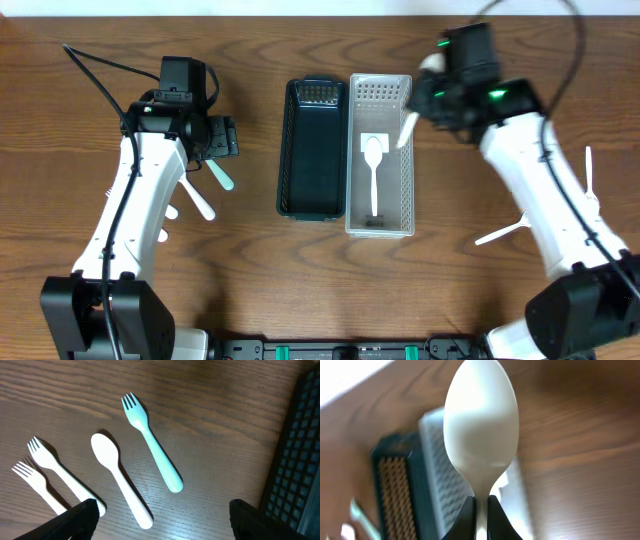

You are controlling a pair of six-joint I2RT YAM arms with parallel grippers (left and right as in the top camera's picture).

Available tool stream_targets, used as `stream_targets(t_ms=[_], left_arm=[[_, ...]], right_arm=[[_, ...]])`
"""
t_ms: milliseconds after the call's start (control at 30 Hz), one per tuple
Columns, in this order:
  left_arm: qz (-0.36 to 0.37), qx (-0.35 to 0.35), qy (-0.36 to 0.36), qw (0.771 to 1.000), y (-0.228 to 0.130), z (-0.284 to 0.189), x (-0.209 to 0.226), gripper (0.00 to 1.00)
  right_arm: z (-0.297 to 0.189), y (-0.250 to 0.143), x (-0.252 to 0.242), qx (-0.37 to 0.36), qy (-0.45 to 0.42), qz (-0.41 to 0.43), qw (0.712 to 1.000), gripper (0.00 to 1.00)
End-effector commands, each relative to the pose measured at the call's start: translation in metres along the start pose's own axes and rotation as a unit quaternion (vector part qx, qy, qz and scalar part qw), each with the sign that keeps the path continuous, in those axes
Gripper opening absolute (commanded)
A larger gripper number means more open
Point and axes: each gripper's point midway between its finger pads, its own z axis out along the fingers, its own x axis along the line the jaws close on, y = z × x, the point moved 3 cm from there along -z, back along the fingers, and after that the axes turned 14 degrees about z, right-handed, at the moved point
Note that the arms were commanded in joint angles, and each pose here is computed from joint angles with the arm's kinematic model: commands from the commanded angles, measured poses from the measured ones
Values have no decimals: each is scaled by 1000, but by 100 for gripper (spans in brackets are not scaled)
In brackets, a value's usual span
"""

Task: Pack container
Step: 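Place the second spoon in the white basket and release it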

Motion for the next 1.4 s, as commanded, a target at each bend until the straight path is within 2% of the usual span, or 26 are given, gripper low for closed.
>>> stream_targets(t_ms=[0,233,433,500,567,700,800,933,1000,1167,1267,1367], left_arm=[[-3,-5,5,1000,5,-2,3,85],[-3,-5,5,1000,5,-2,3,85],[-3,-5,5,1000,5,-2,3,85],[-3,-5,5,1000,5,-2,3,85],[-3,-5,5,1000,5,-2,3,85],[-3,-5,5,1000,5,-2,3,85],[-3,-5,5,1000,5,-2,3,85],[-3,-5,5,1000,5,-2,3,85],[-3,-5,5,1000,5,-2,3,85],[-3,-5,5,1000,5,-2,3,86],[-3,-5,5,1000,5,-2,3,85],[-3,-5,5,1000,5,-2,3,85]], right_arm=[[29,-35,4,42,-26,-42,998,1],[91,-88,-18,122,-107,-72,984,3],[106,-89,-28,134,-122,-86,980,20],[99,-77,-20,121,-107,-94,982,29],[85,-60,-9,99,-93,-99,986,34],[33,-4,11,14,-87,-83,993,35],[-19,40,8,-53,-100,-58,992,38],[-80,76,-33,-103,-127,60,985,36],[-105,84,-66,-113,-152,156,969,36],[-145,79,-144,-110,-236,322,910,34],[-157,67,-183,-96,-291,389,869,37],[-151,57,-209,-79,-325,416,845,40]])
